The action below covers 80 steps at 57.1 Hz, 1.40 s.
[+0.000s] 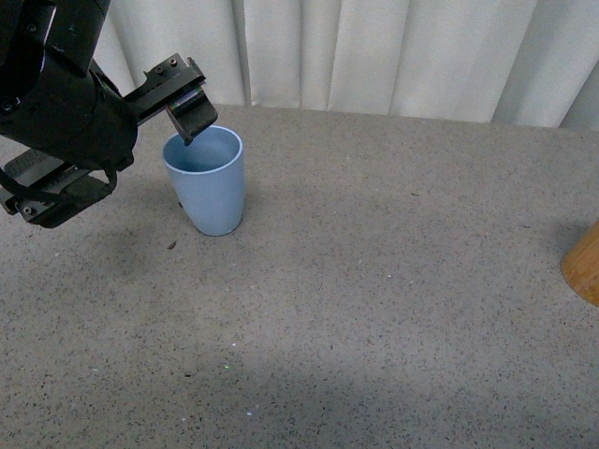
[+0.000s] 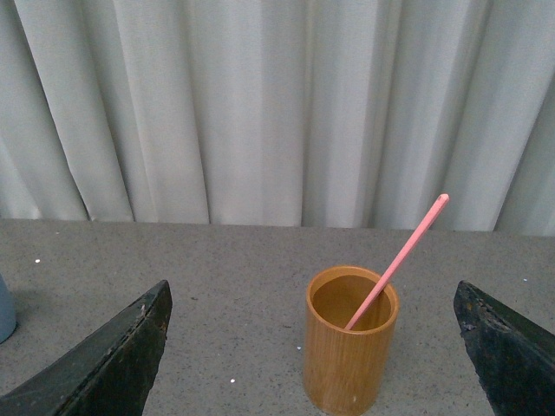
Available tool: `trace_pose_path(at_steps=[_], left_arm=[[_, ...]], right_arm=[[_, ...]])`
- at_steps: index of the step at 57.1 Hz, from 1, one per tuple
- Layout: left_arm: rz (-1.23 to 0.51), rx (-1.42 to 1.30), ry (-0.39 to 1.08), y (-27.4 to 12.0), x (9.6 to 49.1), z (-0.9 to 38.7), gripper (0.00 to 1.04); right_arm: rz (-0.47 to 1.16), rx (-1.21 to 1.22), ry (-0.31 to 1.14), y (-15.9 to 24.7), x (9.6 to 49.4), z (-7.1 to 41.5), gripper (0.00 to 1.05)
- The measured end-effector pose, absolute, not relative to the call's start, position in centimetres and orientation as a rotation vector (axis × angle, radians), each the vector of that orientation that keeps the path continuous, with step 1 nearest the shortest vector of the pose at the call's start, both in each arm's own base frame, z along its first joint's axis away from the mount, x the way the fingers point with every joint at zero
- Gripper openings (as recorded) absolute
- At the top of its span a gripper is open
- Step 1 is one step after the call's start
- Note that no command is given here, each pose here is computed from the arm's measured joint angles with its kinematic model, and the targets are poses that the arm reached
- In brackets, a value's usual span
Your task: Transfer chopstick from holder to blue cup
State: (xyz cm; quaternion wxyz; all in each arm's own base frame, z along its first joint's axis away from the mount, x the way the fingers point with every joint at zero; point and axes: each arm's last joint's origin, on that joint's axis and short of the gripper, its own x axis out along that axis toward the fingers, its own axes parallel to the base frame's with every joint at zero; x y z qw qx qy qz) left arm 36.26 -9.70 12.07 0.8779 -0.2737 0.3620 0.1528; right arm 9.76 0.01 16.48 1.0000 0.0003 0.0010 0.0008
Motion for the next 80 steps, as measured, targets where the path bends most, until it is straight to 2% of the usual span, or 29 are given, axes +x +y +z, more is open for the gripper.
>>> trace_pose_path(at_steps=[40, 67, 75, 80], left_arm=[[0.371, -0.533, 0.784, -9.0, 36.6, 10.7, 0.97], [0.308, -0.497, 0.798, -10.8, 36.4, 10.0, 0.31], [0.234, -0.511, 0.801, -12.1, 36.1, 10.3, 0.05], [0.141, -0.534, 0.797, -13.7, 35.7, 11.3, 0.04]], right_arm=[[0.002, 0.000, 0.002, 0.0, 9.8, 16.5, 0.95], [0.002, 0.000, 0.002, 0.0, 9.8, 16.5, 0.95], [0.002, 0.001, 0.002, 0.0, 9.8, 16.5, 0.95], [0.002, 0.000, 0.002, 0.0, 9.8, 16.5, 0.95]])
